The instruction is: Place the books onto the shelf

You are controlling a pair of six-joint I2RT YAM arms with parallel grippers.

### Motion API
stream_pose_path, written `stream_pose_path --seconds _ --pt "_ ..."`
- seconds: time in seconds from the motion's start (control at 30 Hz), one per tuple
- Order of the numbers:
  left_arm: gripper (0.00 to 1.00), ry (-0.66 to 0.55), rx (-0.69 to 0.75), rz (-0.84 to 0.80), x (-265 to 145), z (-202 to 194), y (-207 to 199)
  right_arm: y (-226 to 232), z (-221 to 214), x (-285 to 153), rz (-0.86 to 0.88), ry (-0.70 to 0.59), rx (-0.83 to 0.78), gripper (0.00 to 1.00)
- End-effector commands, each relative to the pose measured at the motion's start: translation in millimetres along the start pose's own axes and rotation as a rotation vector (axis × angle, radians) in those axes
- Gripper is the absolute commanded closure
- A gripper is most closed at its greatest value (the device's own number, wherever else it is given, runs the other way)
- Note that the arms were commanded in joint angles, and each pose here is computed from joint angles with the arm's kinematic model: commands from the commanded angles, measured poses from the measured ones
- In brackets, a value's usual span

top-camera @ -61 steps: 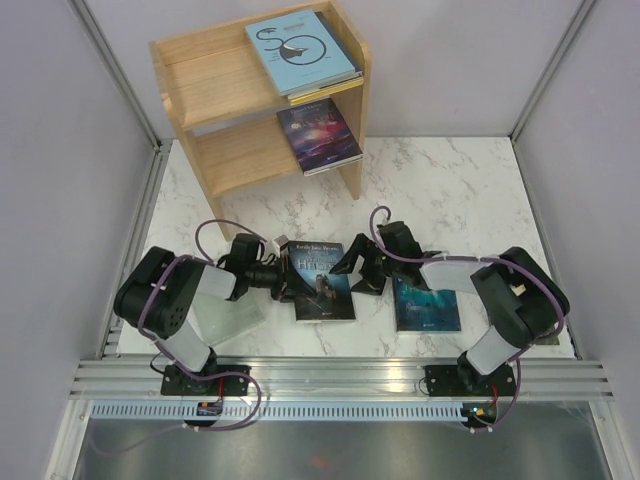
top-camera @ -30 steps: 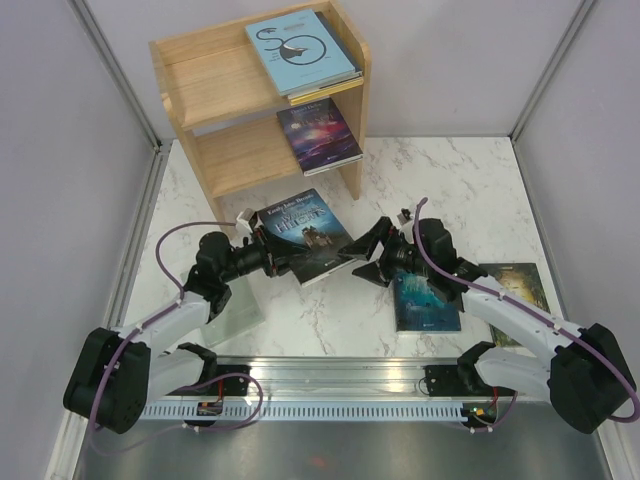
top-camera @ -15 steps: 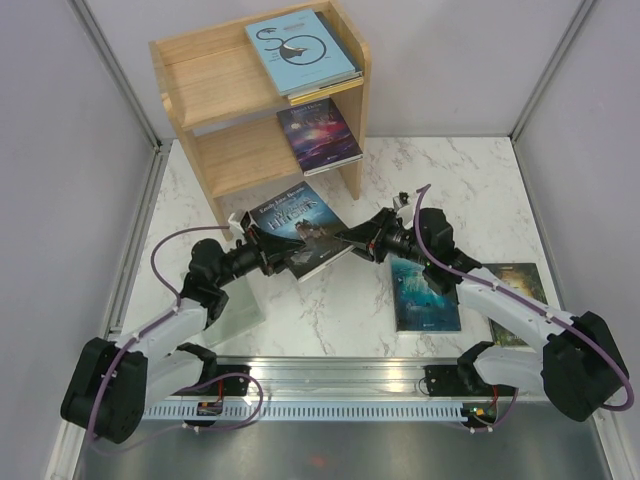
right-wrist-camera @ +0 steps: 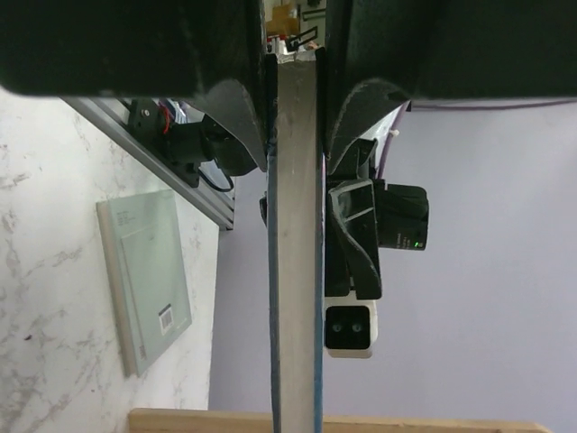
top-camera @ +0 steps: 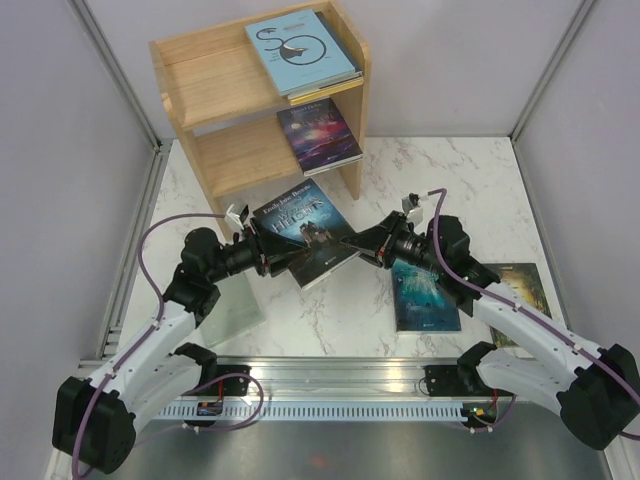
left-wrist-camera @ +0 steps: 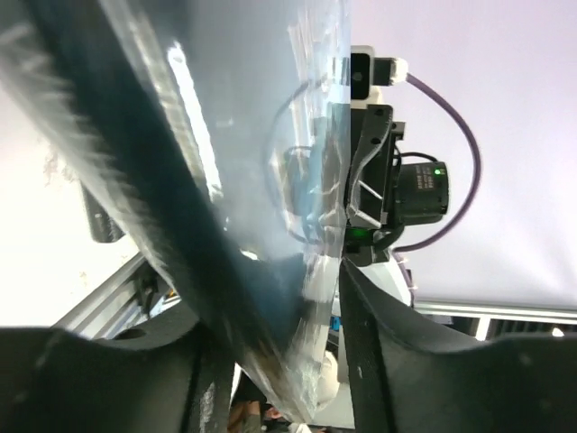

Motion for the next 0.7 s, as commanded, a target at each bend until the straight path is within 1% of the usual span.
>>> stream_pose_path --seconds 0.0,0.03,0.13,0.17,0.2,0.23,0.27,0.33,0.37,0.4,0.47,0.5,0.67 --pt "0.47 0.006 0.117 0.035 -5.2 -1.1 0.5 20.0 6.6 -9.3 0.063 -0.049 -0.042 1.0" --pt "0.44 0.008 0.124 0.038 -6.4 -2.2 -0.7 24.2 7.0 -10.2 0.07 -0.052 -0.044 1.0" --pt "0.31 0.003 0.164 0.056 -11.4 -4.2 -7.1 37.4 10.6 -13.0 0.093 -0.064 -0.051 1.0" --pt "0.25 0.002 0.181 0.065 -12.7 -4.6 -6.0 42.0 10.9 -13.8 0.101 -0.063 -0.055 1.0" --pt "0.22 -0.001 0.19 0.071 -14.3 -5.5 -6.5 45.8 11.8 -14.4 0.107 -0.064 -0.058 1.0" --pt "0.17 -0.007 0.181 0.094 -16.8 -6.0 -4.7 53.7 14.9 -15.5 0.118 -0.07 -0.063 1.0" --pt "0.16 -0.01 0.206 0.089 -19.9 -7.7 -7.6 57.3 17.1 -16.3 0.123 -0.076 -0.067 1.0" --pt "0.12 -0.018 0.207 0.116 -24.5 -9.2 -6.6 70.3 25.1 -19.1 0.144 -0.095 -0.078 1.0" --pt "0.11 -0.024 0.235 0.11 -28.4 -11.2 -10.3 73.0 28.7 -19.0 0.148 -0.099 -0.08 1.0" --pt "0.11 -0.028 0.241 0.118 -30.7 -12.1 -10.1 84.2 32.6 -20.7 0.169 -0.104 -0.091 1.0" --pt "0.11 -0.027 0.254 0.135 -36.4 -15.9 -9.6 85.5 46.2 -15.9 0.161 -0.116 -0.107 1.0" --pt "0.11 -0.03 0.268 0.129 -40.2 -18.7 -11.4 90.2 47.8 -15.6 0.17 -0.102 -0.118 1.0" --pt "0.11 -0.041 0.28 0.143 -52.3 -26.9 -6.6 118.5 79.4 -7.8 0.204 -0.123 -0.158 1.0"
Point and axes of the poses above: each gripper's point midway between its finger pads, its own x axis out along the fingers, its own y axis along the line the jaws close on, z = x × y, the point moved 2 cm from there along -x, back along the fingers, and after that the axes turned 4 degrees about -x, right-handed, at the moved point
